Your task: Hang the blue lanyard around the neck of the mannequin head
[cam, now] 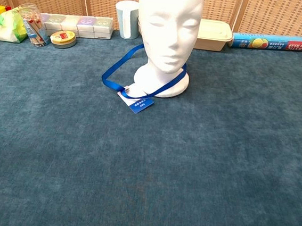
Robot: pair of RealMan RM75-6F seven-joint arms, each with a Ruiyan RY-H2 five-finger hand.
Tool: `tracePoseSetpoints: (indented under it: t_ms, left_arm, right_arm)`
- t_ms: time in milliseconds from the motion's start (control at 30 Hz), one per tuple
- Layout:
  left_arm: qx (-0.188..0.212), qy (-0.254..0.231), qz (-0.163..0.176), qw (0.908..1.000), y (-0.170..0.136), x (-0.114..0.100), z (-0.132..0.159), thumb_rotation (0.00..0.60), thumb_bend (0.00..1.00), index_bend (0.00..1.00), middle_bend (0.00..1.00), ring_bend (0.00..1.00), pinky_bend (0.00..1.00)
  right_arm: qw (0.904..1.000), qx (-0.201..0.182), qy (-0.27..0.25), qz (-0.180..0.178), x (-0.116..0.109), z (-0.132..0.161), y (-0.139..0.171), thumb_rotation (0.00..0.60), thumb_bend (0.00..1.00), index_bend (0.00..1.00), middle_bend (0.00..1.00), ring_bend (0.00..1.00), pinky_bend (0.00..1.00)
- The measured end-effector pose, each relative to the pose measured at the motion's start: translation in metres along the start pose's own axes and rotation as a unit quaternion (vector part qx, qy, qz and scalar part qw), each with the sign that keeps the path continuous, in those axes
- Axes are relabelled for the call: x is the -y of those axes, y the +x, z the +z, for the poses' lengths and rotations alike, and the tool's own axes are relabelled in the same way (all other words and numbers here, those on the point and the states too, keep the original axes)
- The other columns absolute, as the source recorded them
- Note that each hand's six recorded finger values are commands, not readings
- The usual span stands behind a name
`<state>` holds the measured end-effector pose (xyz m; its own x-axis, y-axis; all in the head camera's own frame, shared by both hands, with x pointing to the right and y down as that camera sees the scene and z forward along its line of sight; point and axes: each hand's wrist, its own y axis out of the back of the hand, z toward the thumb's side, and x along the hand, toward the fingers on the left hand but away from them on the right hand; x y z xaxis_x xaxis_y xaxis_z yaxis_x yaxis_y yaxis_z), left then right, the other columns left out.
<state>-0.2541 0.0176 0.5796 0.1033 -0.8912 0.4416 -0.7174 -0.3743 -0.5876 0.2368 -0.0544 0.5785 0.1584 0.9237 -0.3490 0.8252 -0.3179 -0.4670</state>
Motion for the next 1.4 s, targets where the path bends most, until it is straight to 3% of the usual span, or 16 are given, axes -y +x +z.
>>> tracePoseSetpoints:
  t_ms: [433, 1100, 1400]
  left_arm:
    - [-0.013, 0.123, -0.024, 0.9921, -0.054, -0.028, -0.062, 0.597, 0.19, 0.24, 0.23, 0.16, 0.26]
    - [-0.034, 0.169, -0.004, 0.985, -0.168, -0.069, -0.134, 0.596, 0.2, 0.26, 0.23, 0.16, 0.26]
    - [-0.049, 0.199, 0.001, 0.9787, -0.22, -0.075, -0.155, 0.598, 0.2, 0.31, 0.23, 0.17, 0.26]
  right_arm:
    - [0.9975, -0.009, 0.067, -0.02, -0.044, -0.036, 0.077, 0.6, 0.33, 0.45, 0.45, 0.52, 0.61]
    - [0.9931, 0.024, 0.115, -0.005, -0.076, -0.084, 0.192, 0.6, 0.32, 0.46, 0.45, 0.51, 0.6]
    - [0.9822, 0.05, 0.181, -0.012, -0.084, -0.104, 0.231, 0.6, 0.32, 0.46, 0.46, 0.51, 0.6]
